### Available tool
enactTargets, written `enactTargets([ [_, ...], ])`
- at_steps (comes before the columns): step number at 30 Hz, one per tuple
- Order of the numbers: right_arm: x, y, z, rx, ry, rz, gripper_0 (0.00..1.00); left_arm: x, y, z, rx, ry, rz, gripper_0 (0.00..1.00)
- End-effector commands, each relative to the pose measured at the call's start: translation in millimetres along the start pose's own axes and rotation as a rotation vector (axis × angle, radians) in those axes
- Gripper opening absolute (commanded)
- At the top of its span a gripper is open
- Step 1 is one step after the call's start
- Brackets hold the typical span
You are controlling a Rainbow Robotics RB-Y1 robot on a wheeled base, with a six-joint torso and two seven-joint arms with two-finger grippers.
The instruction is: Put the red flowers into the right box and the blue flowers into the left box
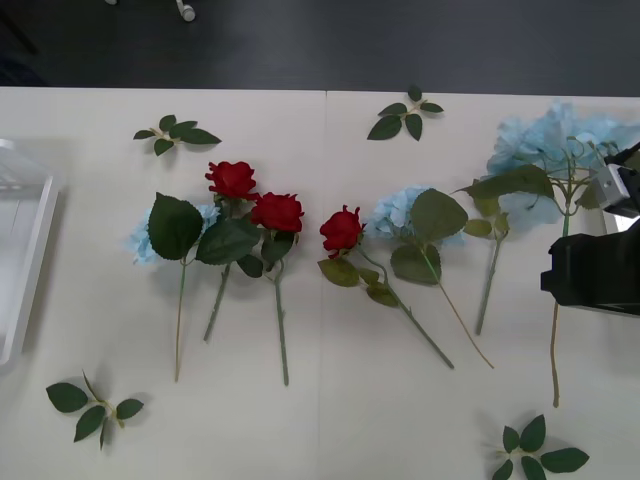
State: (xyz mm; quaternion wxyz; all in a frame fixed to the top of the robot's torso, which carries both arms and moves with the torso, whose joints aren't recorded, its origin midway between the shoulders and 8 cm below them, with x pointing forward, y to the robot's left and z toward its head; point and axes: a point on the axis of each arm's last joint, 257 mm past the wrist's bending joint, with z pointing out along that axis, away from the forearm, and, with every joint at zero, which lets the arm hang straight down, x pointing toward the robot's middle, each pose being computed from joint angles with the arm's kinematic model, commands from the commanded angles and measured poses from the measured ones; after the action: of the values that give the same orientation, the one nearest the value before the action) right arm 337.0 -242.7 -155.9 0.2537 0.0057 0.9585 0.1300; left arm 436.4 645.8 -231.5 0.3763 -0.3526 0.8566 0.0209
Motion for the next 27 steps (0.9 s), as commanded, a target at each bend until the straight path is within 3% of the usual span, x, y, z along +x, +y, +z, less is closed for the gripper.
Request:
enactTargets([
  [1,-18.5,16.5,-16.0,-0.038,-0.066,-0.272,0.00,-21.0,-5.4,-10.3,0.016,-0.040,0.028,1.00],
  [8,-58.0,48.6,-22.2,-0.163,-0.252,-0.537,0.00,-7.0,-36.2,-19.8,0.112,0.007,0.030,1.00],
  [14,-81.0,74.0,-28.6,-0.288,-0.397,-0.662,0.00,17.0,-93.9,-59.4,0.241,0.066,0.137,1.00],
  [21,-78.0,140.9,-23.9,-0.476,-0.549,-0.777,0.00,48.8,-161.4,-110.6,0.419,0.148,0.254,1.00],
  [27,-69.7,213.5,-13.0,-0.639,-0.626,-0.878,0.00,86.9,-216.4,-158.3,0.685,0.195,0.394,1.00],
])
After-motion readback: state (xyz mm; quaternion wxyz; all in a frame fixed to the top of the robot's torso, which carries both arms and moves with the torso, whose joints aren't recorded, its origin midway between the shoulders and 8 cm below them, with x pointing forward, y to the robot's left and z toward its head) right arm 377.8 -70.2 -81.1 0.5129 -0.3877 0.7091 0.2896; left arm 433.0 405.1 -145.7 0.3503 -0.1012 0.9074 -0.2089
